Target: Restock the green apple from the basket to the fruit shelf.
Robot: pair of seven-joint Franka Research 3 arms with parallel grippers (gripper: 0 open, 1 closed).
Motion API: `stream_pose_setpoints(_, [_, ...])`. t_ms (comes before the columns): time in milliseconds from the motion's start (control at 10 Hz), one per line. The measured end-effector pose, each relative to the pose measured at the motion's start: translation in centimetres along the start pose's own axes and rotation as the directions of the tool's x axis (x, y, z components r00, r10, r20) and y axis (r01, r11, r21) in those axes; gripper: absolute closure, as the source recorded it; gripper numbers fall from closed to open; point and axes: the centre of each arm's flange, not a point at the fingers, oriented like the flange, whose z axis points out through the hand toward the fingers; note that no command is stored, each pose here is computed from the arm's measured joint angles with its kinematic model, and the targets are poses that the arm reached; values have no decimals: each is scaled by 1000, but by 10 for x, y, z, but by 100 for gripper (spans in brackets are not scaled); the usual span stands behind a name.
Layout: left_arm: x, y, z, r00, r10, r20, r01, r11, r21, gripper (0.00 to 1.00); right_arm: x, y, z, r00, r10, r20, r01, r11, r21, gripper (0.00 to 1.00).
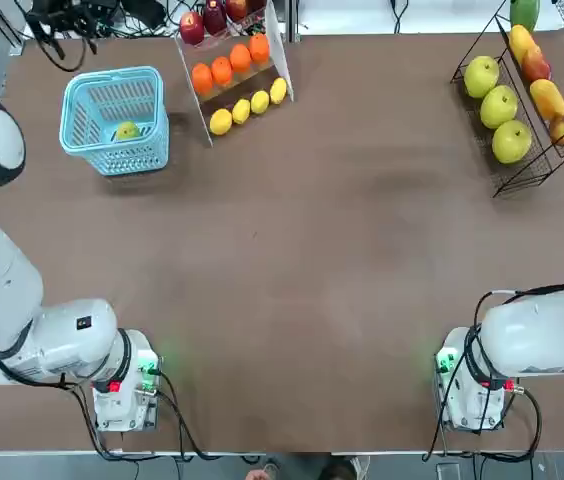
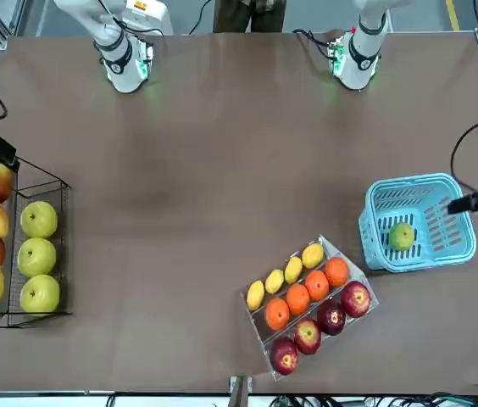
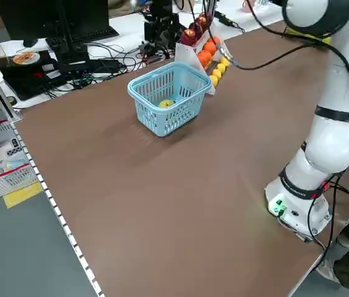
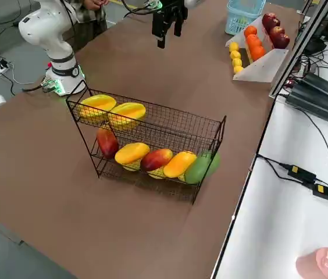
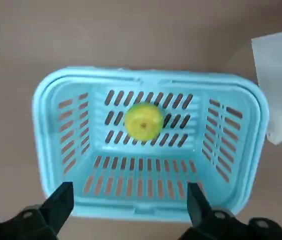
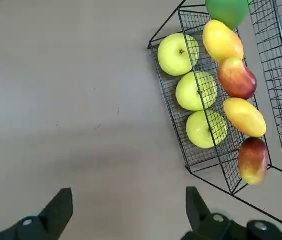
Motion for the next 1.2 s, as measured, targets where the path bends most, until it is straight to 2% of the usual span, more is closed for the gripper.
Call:
stream_pose_setpoints(200, [6,8,51,1000,3,-16,-3,1000,0,0,0,0,0,1000,3,-3,-3,1000,0,0])
stream_pose_setpoints(500, [-8,10,96,999,-2,-47,2,1000,1,0,0,-2,0,1000,2,-3,-2,1000,0,0])
stream_pose_setpoints(1200, [-28,9,156,993,-2,-120,2,1000,-3,0,0,-3,0,1000,28,-3,-28,1000,2,0])
